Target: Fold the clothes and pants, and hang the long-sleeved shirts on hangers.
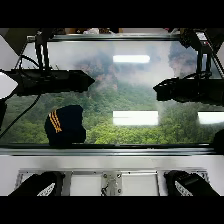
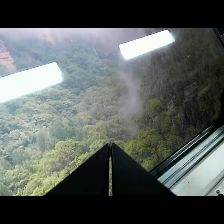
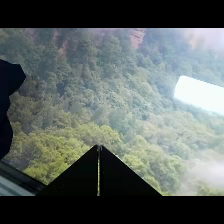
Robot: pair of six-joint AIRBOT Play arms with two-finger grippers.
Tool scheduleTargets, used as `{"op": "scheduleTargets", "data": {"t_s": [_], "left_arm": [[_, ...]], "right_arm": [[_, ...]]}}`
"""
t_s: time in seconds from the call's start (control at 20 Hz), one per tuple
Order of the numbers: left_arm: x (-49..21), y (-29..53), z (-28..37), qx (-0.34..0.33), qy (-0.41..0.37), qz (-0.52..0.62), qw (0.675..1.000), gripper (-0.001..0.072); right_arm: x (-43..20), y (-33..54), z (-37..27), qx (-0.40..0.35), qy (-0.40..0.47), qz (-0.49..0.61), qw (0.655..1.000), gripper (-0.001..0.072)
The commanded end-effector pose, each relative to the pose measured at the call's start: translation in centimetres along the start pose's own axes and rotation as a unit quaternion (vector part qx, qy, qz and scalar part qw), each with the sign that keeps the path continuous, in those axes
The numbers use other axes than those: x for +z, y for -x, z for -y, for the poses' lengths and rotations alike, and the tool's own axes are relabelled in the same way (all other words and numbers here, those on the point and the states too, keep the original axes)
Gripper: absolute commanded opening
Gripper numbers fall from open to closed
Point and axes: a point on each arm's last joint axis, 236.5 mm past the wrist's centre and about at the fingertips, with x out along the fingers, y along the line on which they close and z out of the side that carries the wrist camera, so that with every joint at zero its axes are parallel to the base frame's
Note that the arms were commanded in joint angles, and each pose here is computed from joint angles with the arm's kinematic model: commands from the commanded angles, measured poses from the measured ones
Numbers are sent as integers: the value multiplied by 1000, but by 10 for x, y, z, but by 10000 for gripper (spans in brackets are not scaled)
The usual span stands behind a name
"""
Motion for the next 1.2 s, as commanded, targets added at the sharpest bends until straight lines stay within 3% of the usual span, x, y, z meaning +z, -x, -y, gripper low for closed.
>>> {"op": "scheduleTargets", "data": {"t_s": [0.0,0.5,0.55,0.6,0.65,0.75,0.9,1.0,1.15], "left_arm": [[0,1,0,0,0,1,1000,23],[10,1,-1,2,-1,21,1000,23],[14,1,-7,15,-15,29,999,79],[13,2,-19,41,-47,25,998,476],[6,2,-42,86,-66,5,994,714],[-23,5,-99,193,-85,-75,975,712],[-85,8,-188,336,-58,-202,918,712],[-133,-5,-229,376,-61,-272,884,712],[-205,-34,-270,377,-27,-332,864,712]], "right_arm": [[0,0,0,0,0,-1,1000,7],[0,0,0,0,0,-1,1000,6],[0,0,0,0,0,-1,1000,6],[0,0,0,0,0,-1,1000,6],[0,0,0,0,0,-1,1000,6],[0,0,0,0,0,-1,1000,6],[0,0,0,0,0,-1,1000,6],[0,0,0,0,0,-1,1000,6],[0,0,0,0,0,-1,1000,6]]}}
